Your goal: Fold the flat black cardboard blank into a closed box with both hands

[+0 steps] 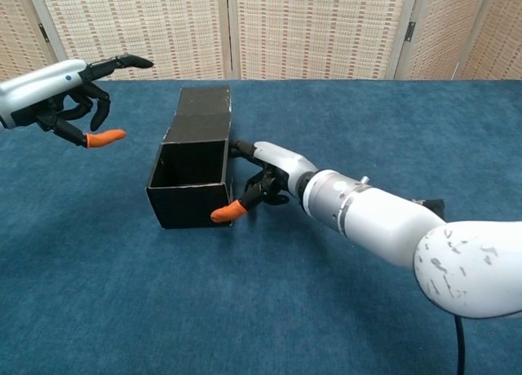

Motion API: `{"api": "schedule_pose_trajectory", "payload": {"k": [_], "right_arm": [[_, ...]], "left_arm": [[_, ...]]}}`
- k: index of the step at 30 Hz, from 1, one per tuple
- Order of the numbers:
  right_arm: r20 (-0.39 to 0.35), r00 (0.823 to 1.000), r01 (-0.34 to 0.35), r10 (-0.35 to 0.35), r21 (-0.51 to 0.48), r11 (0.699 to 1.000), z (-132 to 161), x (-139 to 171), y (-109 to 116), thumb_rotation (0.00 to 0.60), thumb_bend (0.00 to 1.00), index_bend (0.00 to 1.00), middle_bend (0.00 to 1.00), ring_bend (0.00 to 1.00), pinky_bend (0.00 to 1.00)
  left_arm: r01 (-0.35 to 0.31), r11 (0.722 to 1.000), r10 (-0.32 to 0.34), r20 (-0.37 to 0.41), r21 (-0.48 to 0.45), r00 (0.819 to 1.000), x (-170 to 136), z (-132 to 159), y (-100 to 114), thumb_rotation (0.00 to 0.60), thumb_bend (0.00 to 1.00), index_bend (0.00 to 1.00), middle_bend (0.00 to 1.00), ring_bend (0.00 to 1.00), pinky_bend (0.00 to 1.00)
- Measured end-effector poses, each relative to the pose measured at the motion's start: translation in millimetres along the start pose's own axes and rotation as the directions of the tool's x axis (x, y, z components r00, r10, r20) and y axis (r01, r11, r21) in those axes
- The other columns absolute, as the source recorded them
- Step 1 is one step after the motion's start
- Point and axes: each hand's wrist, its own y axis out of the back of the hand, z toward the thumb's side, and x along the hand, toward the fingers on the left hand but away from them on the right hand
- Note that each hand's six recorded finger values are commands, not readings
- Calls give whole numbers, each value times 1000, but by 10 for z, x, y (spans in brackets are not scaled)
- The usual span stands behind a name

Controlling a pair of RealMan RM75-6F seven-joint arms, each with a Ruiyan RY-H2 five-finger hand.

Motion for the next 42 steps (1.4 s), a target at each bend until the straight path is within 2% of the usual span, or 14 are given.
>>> {"api": "schedule_pose_trajectory", "payload": {"k": [6, 12, 15, 19, 25, 28, 31, 34, 42], "right_arm": [[2, 1000, -7, 7, 14, 1000, -24, 173, 24, 600, 0, 0, 2, 619, 1000], [12, 999, 38, -39, 48, 998, -106, 335, 239, 600, 0, 0, 18, 619, 1000], [-4, 998, 58, -58, 62, 996, -75, 462, 399, 600, 0, 0, 41, 619, 1000], [-50, 995, 87, -83, 87, 992, 78, 657, 684, 600, 0, 0, 59, 619, 1000], [-125, 981, 162, -148, 110, 981, 425, 867, 1174, 600, 0, 0, 69, 619, 1000], [-153, 971, 201, -183, 114, 973, 556, 926, 1333, 600, 0, 0, 77, 619, 1000], [-153, 969, 210, -192, 112, 971, 571, 957, 1376, 600, 0, 0, 82, 619, 1000], [-145, 971, 206, -190, 102, 973, 548, 967, 1372, 600, 0, 0, 87, 619, 1000], [-131, 973, 205, -192, 94, 974, 462, 1004, 1378, 600, 0, 0, 99, 619, 1000]], "left_arm": [[15, 997, -19, -49, -76, 999, -27, -41, -8, 600, 394, 0, 75, 677, 933], [67, 981, -87, -106, -180, 991, -100, -78, -84, 600, 347, 0, 13, 662, 933], [111, 957, -153, -140, -268, 978, -159, -113, -158, 600, 319, 0, 0, 649, 933], [151, 904, -240, -182, -400, 954, -246, -172, -280, 600, 289, 0, 0, 644, 933], [147, 819, -322, -233, -555, 917, -320, -274, -465, 600, 280, 0, 0, 643, 933], [131, 805, -340, -268, -579, 902, -331, -382, -533, 600, 280, 0, 0, 643, 933], [109, 792, -345, -293, -600, 892, -326, -468, -590, 600, 280, 0, 0, 642, 933], [104, 778, -350, -289, -620, 891, -306, -471, -645, 600, 278, 0, 0, 642, 933], [141, 750, -362, -222, -646, 905, -175, -301, -777, 600, 274, 0, 0, 631, 933]]}}
